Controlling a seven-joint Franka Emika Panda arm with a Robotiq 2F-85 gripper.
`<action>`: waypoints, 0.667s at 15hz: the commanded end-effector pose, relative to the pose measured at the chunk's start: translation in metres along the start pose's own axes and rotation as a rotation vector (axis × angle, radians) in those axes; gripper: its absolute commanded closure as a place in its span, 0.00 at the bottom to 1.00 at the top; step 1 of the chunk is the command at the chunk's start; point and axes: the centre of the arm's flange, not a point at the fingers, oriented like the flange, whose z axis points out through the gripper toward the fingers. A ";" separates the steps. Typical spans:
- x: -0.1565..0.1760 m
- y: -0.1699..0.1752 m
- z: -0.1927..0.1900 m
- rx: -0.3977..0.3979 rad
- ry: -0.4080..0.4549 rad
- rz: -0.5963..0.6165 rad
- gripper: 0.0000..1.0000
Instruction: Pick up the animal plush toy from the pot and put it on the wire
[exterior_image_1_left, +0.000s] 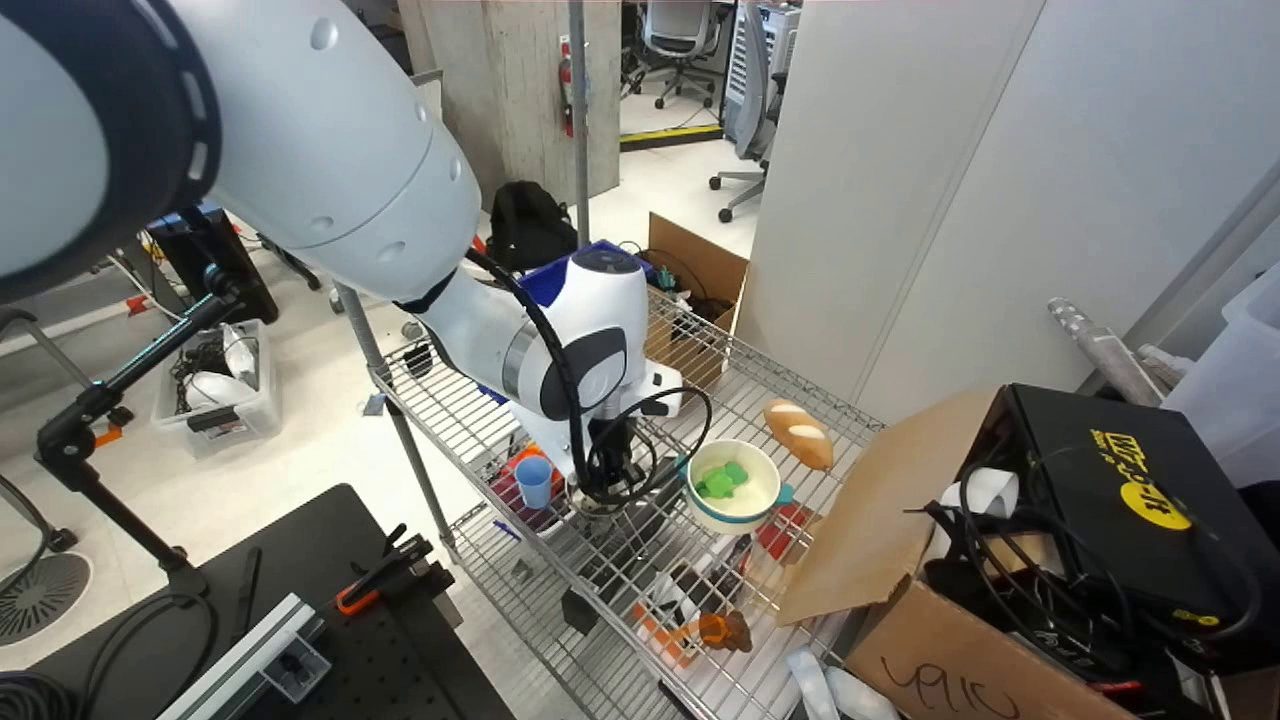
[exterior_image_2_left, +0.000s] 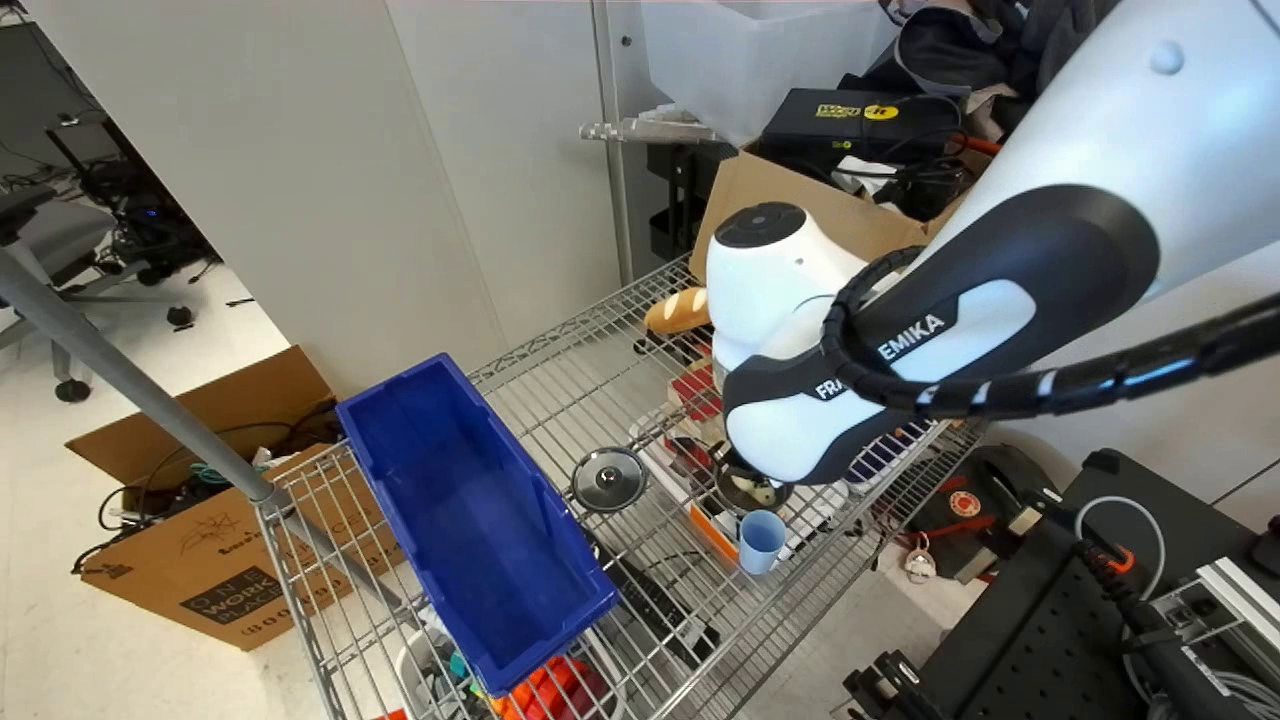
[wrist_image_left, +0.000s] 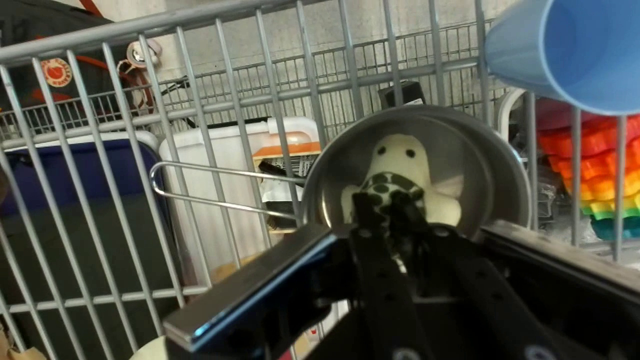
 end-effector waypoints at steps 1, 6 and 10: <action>0.012 -0.015 0.026 -0.086 -0.035 0.000 1.00; 0.013 -0.023 0.017 -0.128 -0.055 -0.008 1.00; 0.010 -0.020 -0.005 -0.093 -0.049 -0.015 1.00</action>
